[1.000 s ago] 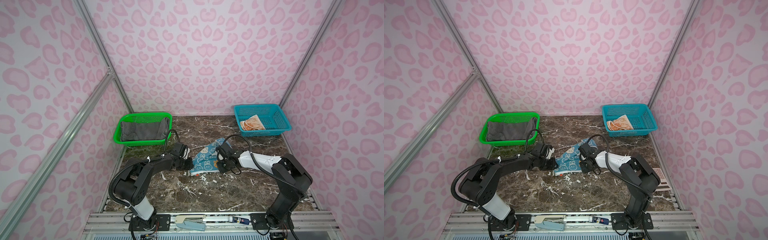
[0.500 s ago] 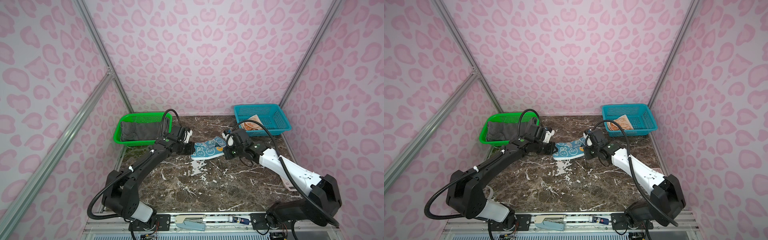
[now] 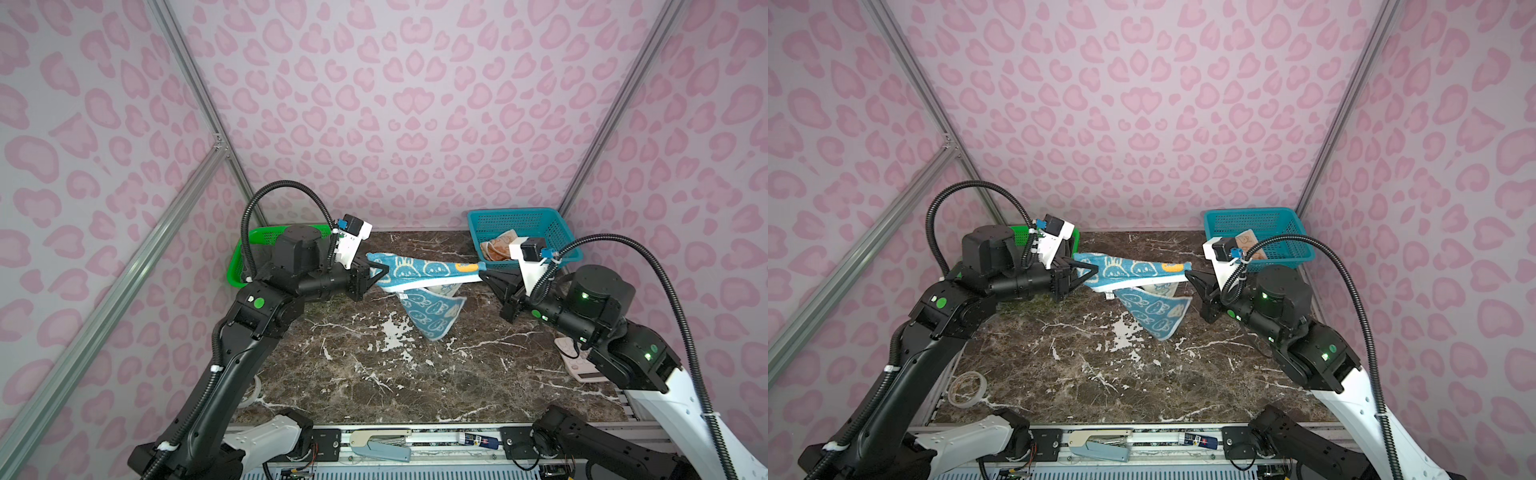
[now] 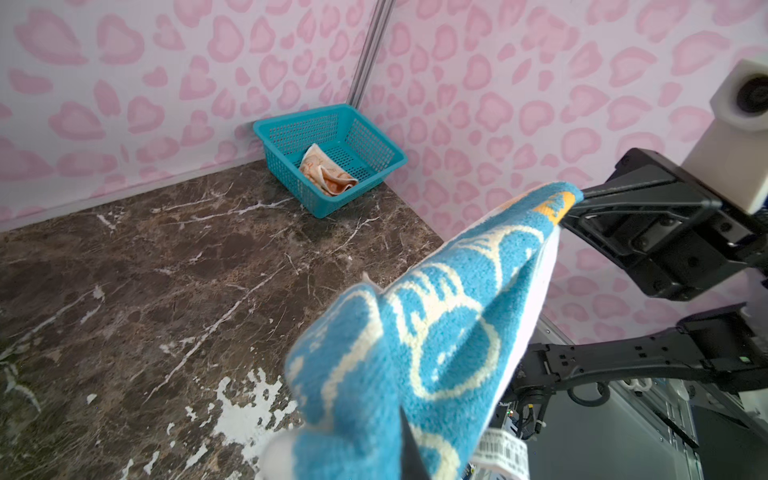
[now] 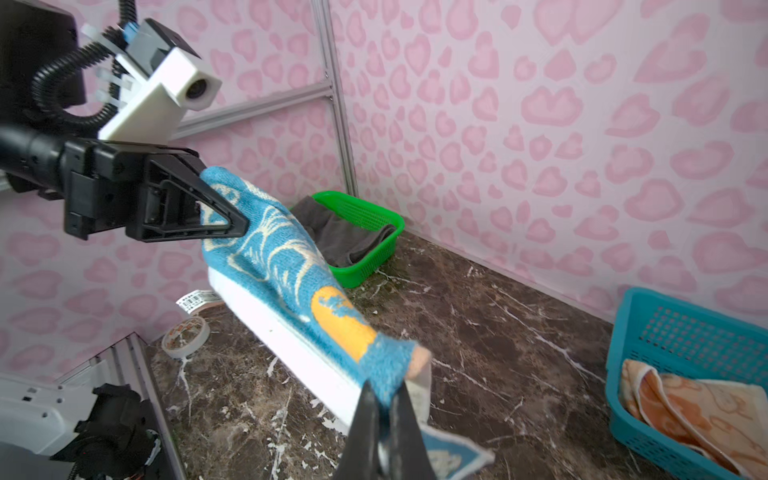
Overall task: Fold and stack the towels
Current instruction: 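Lift the blue towel with both grippers, spreading its top edge apart, then lower the blue towel flat onto the table with both grippers, drawing toward the robot, then pull the towel corners toward the robot with both grippers to spread it flat, then release the towel and lift both grippers above it, then move both grippers to the blue towel's edge farthest from the robot and grasp it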
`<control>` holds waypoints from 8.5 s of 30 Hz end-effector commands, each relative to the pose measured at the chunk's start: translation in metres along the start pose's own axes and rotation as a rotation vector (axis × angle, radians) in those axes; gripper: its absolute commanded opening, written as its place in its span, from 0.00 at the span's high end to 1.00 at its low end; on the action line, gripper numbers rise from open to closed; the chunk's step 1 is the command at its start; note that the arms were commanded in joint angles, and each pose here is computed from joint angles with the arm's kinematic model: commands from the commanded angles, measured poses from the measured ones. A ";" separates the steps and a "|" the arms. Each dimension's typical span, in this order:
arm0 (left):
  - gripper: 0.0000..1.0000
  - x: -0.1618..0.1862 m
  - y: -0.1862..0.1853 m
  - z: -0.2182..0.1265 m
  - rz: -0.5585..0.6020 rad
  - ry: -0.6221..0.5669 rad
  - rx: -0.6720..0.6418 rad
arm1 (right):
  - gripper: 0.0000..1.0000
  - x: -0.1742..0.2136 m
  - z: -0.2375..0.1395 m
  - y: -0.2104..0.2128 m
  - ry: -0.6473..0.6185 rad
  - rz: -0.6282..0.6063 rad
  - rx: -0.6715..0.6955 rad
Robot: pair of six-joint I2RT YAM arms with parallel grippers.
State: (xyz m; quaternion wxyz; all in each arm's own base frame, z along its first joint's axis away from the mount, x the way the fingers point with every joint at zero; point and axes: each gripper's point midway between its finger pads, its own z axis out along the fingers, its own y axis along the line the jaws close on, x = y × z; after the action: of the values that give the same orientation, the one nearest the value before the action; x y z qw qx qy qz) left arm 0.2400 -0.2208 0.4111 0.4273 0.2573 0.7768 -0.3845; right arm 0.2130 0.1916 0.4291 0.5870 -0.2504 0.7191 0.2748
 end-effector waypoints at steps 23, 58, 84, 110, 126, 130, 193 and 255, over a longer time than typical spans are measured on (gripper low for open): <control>0.94 0.005 0.175 0.126 -0.249 0.073 -0.264 | 1.00 0.047 0.112 -0.158 0.118 0.132 0.386; 0.88 0.171 0.259 0.128 -0.509 0.418 -0.341 | 1.00 0.253 0.158 -0.081 0.692 0.367 0.237; 0.59 0.249 0.260 0.098 -0.627 0.535 -0.497 | 0.85 0.344 0.139 -0.022 0.832 0.610 0.185; 0.52 0.306 0.205 0.113 -0.746 0.643 -0.374 | 0.69 0.360 0.136 -0.028 0.894 0.602 0.220; 0.97 0.252 0.214 0.114 -0.625 0.617 -0.398 | 0.97 0.328 0.153 -0.042 0.818 0.591 0.195; 0.97 0.214 0.220 0.107 -0.560 0.579 -0.413 | 0.99 0.297 0.159 -0.041 0.789 0.554 0.169; 0.69 0.294 0.252 0.118 -0.667 0.662 -0.557 | 0.72 0.377 0.176 -0.014 1.015 0.467 0.189; 0.39 0.222 0.308 0.175 -0.602 0.552 -0.574 | 0.64 0.343 0.245 -0.173 0.857 0.543 0.336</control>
State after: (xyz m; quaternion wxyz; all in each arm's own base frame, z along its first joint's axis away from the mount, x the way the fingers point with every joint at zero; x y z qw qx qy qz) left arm 0.4283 -0.1705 0.0472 0.1285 -0.0172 0.9754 -0.1781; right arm 0.4383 0.2191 0.0386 0.1845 -0.0500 0.9681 0.1618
